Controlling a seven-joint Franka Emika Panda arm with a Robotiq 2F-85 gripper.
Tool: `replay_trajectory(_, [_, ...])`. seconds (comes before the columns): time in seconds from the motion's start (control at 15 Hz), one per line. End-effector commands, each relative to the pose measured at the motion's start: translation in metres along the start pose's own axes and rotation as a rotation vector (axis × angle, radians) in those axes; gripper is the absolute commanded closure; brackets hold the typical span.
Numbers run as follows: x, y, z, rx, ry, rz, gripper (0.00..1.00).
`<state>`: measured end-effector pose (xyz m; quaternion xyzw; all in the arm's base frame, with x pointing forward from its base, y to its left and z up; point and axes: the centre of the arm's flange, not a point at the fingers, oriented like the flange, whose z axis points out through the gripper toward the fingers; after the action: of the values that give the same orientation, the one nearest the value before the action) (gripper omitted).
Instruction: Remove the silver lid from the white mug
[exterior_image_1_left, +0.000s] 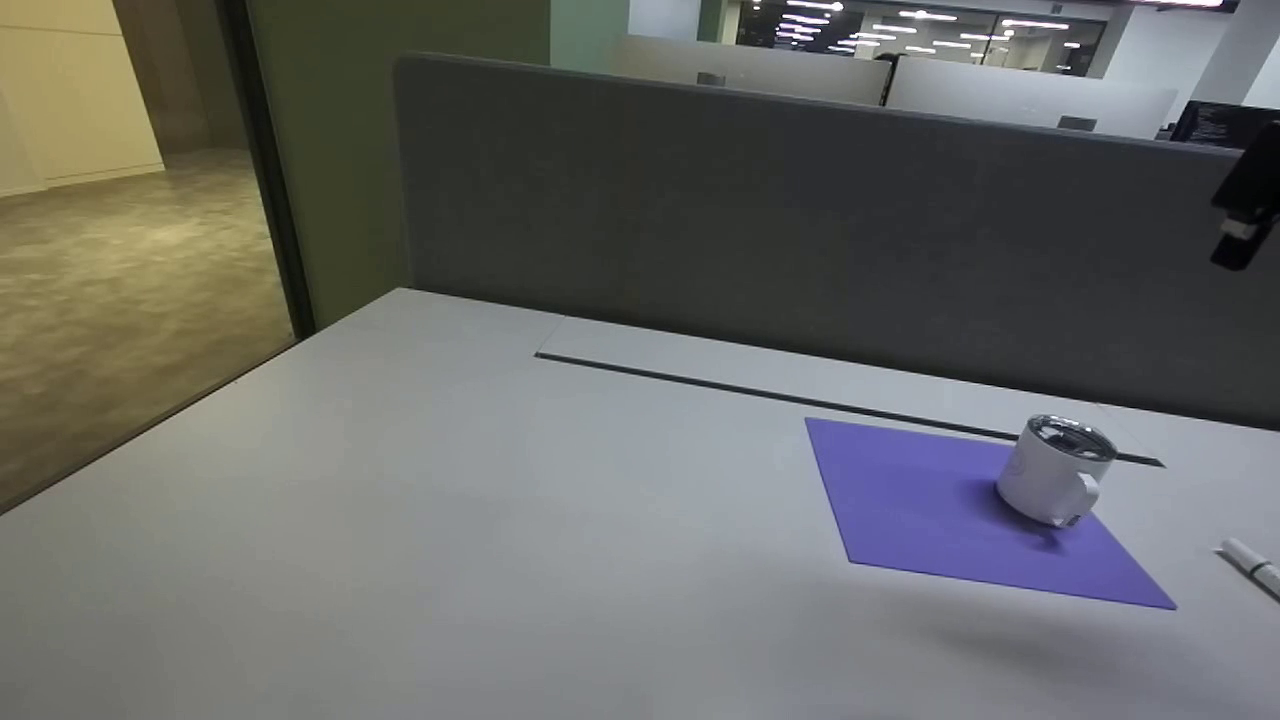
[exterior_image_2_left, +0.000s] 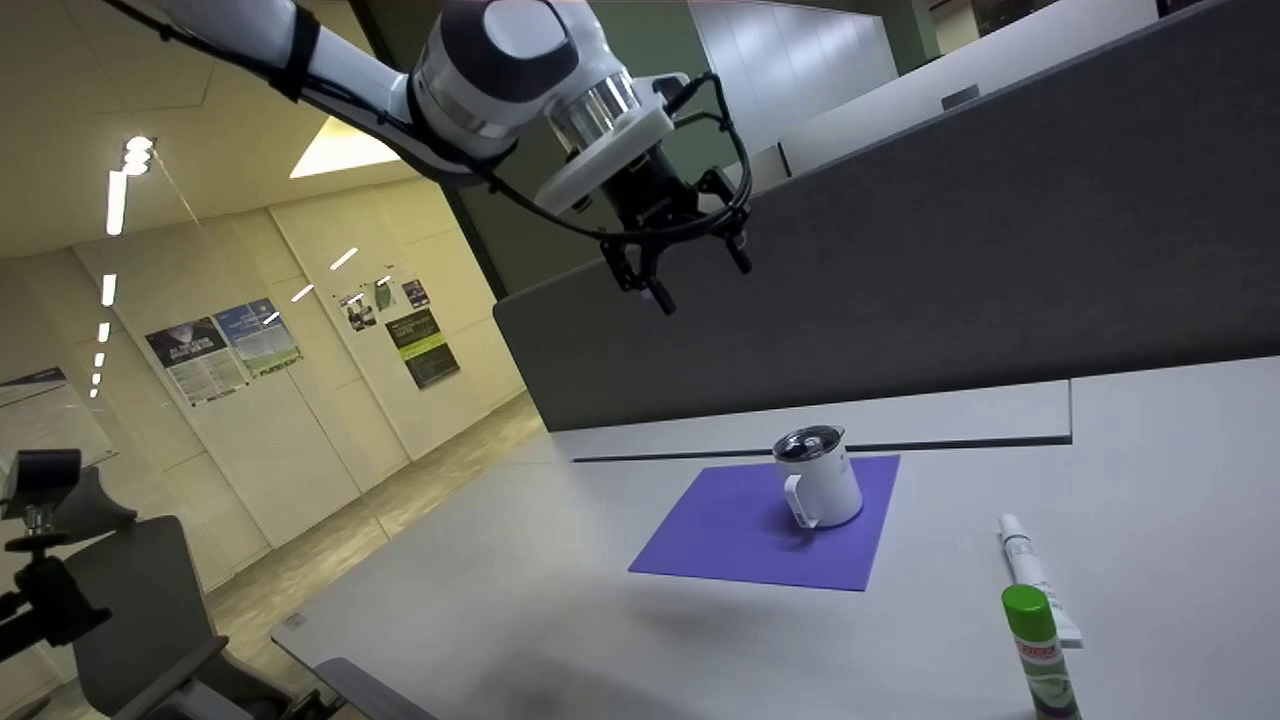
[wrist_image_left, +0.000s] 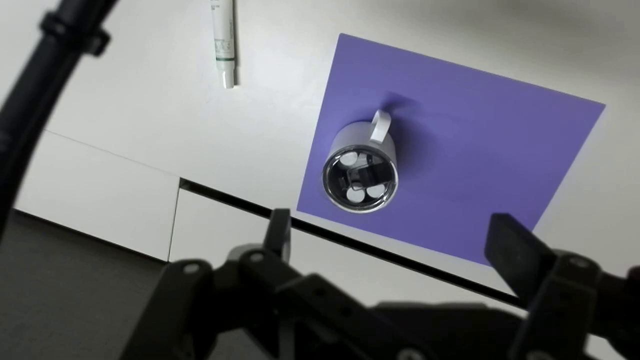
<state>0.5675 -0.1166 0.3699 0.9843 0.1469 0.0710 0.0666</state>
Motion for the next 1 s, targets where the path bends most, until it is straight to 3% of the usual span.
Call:
replay_trajectory(0.0, [0.030,0.024,0.023,-0.009,0.047,-0.002,0.06])
replay_trajectory(0.07, [0.042,0.028,0.038,-0.012,0.048,-0.006,0.26])
replay_trajectory(0.27, [0.066,0.028,0.078,-0.008,0.031,-0.004,0.47])
replay_trajectory(0.67, [0.099,-0.002,0.147,0.017,-0.016,-0.055,0.90])
replay_trajectory(0.8, [0.104,-0.012,0.162,0.013,-0.028,-0.076,0.99])
replay_trajectory(0.93, [0.107,-0.019,0.173,0.019,-0.049,-0.093,1.00])
